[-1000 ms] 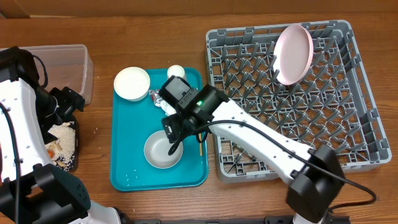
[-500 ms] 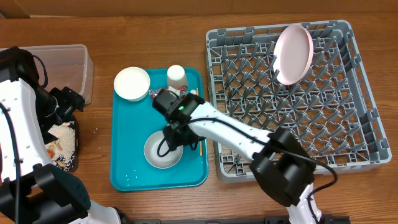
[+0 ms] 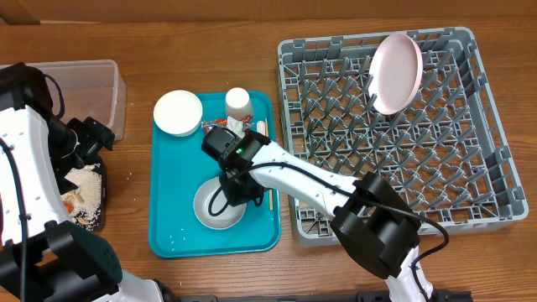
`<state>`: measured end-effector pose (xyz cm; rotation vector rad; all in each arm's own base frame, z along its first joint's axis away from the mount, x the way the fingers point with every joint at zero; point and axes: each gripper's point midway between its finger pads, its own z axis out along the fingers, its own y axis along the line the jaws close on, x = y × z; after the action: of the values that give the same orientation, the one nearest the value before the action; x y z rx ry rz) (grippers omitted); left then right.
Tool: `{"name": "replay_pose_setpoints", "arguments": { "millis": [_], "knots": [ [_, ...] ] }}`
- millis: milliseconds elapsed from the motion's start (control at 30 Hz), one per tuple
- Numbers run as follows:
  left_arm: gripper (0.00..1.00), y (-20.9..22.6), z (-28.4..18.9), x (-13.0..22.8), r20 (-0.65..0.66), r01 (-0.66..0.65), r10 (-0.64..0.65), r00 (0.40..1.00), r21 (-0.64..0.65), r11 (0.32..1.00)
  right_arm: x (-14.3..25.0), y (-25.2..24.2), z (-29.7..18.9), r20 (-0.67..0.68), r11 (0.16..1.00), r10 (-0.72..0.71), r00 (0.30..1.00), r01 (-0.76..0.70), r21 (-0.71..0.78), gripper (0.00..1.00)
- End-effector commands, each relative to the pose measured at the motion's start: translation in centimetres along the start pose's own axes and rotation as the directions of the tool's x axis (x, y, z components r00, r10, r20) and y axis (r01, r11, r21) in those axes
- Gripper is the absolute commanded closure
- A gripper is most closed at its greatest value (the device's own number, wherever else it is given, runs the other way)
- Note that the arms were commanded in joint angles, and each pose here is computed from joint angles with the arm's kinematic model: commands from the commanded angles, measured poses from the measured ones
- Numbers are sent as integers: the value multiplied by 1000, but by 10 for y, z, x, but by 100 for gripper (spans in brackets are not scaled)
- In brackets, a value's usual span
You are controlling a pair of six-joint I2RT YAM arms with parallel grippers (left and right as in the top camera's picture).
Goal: Sort waste into correct bins and load items into the dishwasher rack
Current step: 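Move the right gripper down to the front white bowl and grasp it, then lift the bowl and carry it right over the dish rack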
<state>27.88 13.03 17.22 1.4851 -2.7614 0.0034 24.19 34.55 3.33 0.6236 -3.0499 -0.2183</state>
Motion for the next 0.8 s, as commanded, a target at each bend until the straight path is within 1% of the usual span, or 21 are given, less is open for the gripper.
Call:
{"name": "replay_pose_setpoints", "arguments": {
  "millis": [0,133,200,300,367,467,533,600,633,767],
  "knots": [
    [0,3,-3,0,15,-2,2,1000,-6,1000,0,-6,0,-13,1000,9,1000,-9,22,96],
    [0,3,-3,0,16,-2,2,1000,-6,1000,-3,-11,-18,-18,998,20,1000,-19,52,96],
    [0,3,-3,0,16,-2,2,1000,-6,1000,-6,-15,-34,-1,996,21,1000,-20,90,96],
    [0,3,-3,0,15,-2,2,1000,-6,1000,-14,-22,-69,52,988,19,998,-27,154,96],
    [0,3,-3,0,16,-2,2,1000,-6,1000,-20,-37,-101,124,970,54,991,-82,230,96],
    [0,3,-3,0,16,-2,2,1000,-6,1000,-24,-79,-165,290,891,136,947,-245,382,96],
    [0,3,-3,0,15,-2,2,1000,-6,1000,-21,-105,-204,387,836,173,906,-343,429,96],
    [0,3,-3,0,16,-2,2,1000,-6,1000,-20,-121,-232,451,828,185,873,-386,406,96],
    [0,3,-3,0,16,-2,2,1000,-6,1000,-17,-134,-250,491,818,211,845,-427,384,96],
    [1,3,-3,0,15,-2,2,1000,-6,1000,-4,-181,-294,580,774,314,752,-556,301,96]
  ]
}}
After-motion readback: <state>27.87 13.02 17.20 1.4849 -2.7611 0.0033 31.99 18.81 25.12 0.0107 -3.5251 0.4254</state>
